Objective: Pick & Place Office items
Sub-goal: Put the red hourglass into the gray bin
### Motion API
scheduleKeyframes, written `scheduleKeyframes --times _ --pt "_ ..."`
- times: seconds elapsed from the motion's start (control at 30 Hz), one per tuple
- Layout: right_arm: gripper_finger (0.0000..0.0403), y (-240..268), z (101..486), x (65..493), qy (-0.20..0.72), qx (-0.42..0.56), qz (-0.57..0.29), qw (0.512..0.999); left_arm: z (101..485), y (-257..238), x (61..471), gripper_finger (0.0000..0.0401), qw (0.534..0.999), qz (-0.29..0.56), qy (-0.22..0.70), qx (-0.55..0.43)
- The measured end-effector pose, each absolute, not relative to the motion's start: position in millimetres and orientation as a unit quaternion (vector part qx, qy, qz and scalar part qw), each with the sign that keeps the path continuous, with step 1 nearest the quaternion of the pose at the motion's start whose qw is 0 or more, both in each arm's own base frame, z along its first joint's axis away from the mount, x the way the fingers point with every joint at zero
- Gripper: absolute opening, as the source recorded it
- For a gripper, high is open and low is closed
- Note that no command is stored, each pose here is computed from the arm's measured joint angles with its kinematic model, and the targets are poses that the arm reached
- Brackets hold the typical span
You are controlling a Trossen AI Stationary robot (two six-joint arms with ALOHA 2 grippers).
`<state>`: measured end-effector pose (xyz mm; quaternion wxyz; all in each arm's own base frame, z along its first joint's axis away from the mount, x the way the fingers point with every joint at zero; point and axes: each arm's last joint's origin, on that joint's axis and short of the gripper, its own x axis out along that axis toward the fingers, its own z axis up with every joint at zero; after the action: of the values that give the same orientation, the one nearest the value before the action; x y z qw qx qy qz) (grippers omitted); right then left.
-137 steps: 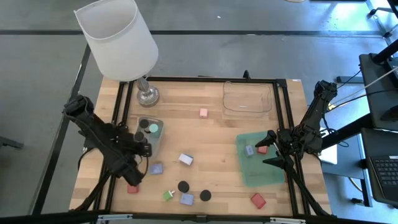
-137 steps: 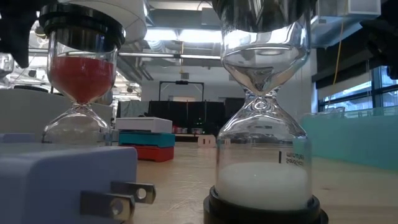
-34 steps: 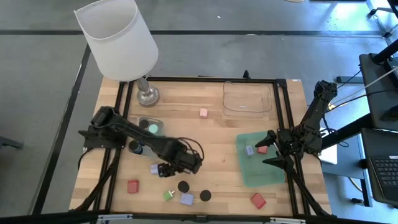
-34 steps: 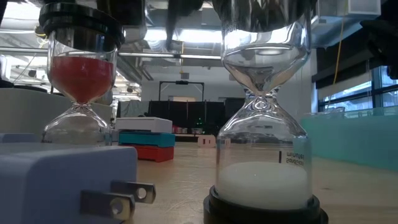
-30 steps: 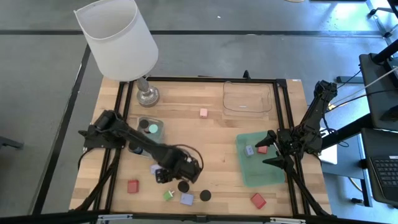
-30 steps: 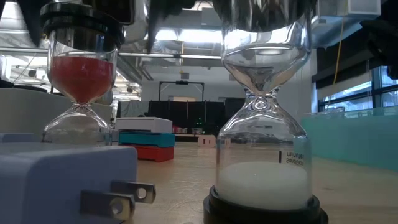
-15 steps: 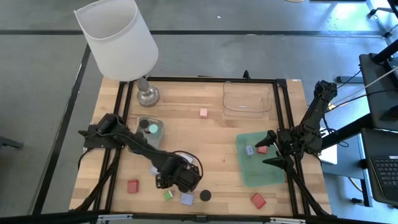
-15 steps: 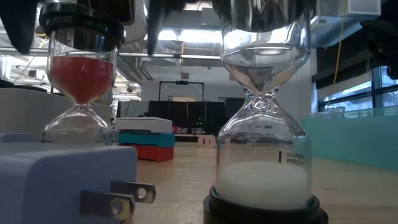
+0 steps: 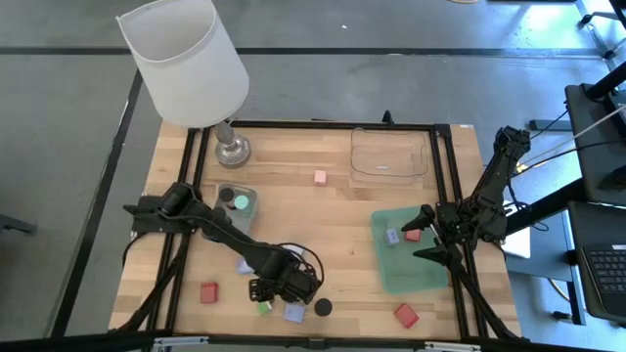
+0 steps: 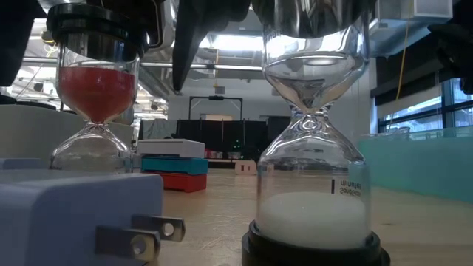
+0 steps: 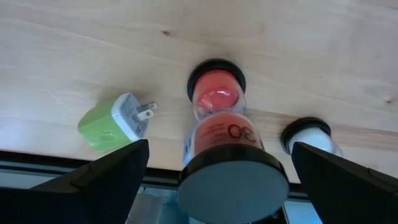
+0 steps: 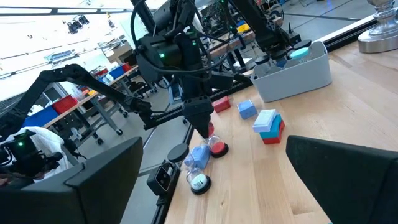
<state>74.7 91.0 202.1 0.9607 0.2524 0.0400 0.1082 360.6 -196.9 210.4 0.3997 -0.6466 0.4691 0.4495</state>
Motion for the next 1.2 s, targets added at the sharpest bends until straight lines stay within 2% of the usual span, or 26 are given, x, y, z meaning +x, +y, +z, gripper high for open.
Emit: scheduleKeyframes --times 0.23,0.37,0.6,0.83,1.2 --pt "0.0400 91.0 202.2 74.7 0.040 0.252 0.108 0.961 210.7 -198.1 361.3 0.0344 0.405 0.448 0.461 -0.651" --pt "0.0400 91.0 202.1 74.7 0.040 0.252 0.108 0.961 210.3 -199.0 359.5 0.0297 0.423 0.451 0.454 -0.642" --pt "0.0400 91.0 202.1 74.7 0.040 0.252 0.108 0.961 209.9 -197.9 358.7 0.0203 0.424 0.454 0.457 -0.636" --pt "0.0400 91.1 202.1 74.7 0.040 0.252 0.108 0.961 214.7 -192.5 356.3 0.0202 0.424 0.459 0.461 -0.630" --pt "0.0400 91.0 202.2 74.7 0.040 0.253 0.108 0.961 262.7 -140.3 329.9 0.0206 0.439 0.520 0.440 -0.587"
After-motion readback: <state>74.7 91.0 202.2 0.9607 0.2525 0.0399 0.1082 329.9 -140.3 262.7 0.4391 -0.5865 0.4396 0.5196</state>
